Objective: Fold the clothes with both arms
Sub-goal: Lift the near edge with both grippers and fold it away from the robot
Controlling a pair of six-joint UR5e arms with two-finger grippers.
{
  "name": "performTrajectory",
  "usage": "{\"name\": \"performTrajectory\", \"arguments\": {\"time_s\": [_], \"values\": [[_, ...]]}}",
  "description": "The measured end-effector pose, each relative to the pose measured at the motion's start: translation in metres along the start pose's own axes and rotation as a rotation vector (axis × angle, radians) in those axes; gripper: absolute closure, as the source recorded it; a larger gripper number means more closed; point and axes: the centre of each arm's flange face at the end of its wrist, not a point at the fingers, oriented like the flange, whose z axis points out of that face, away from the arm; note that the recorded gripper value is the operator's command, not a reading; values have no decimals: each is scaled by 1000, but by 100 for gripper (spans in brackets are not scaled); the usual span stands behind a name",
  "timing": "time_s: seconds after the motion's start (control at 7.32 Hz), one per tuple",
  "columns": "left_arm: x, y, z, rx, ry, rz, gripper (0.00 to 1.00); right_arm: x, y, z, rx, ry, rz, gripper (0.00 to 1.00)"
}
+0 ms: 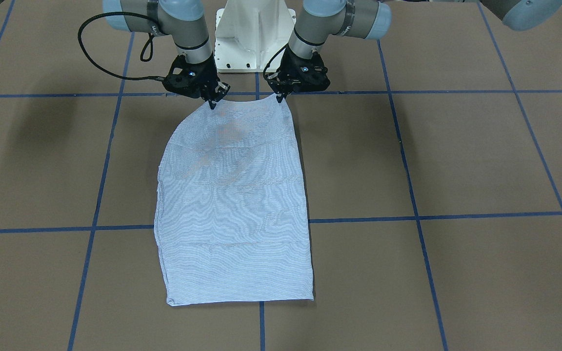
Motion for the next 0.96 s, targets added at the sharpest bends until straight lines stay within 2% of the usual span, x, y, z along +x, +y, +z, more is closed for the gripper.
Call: {"name": "performTrajectory", "arguments": {"time_s": [0.41,0.68,0.96], "values": [[6,13,-52,-1,-31,-2,100,11,11,-49,-97,-62,-15,100],[7,26,-82,-38,-45,0,100,16,17,-88,-238,-95,-21,100],[3,53,-111,-118,-88,8,100,19,20,-116,-399,-100,-26,100]]}}
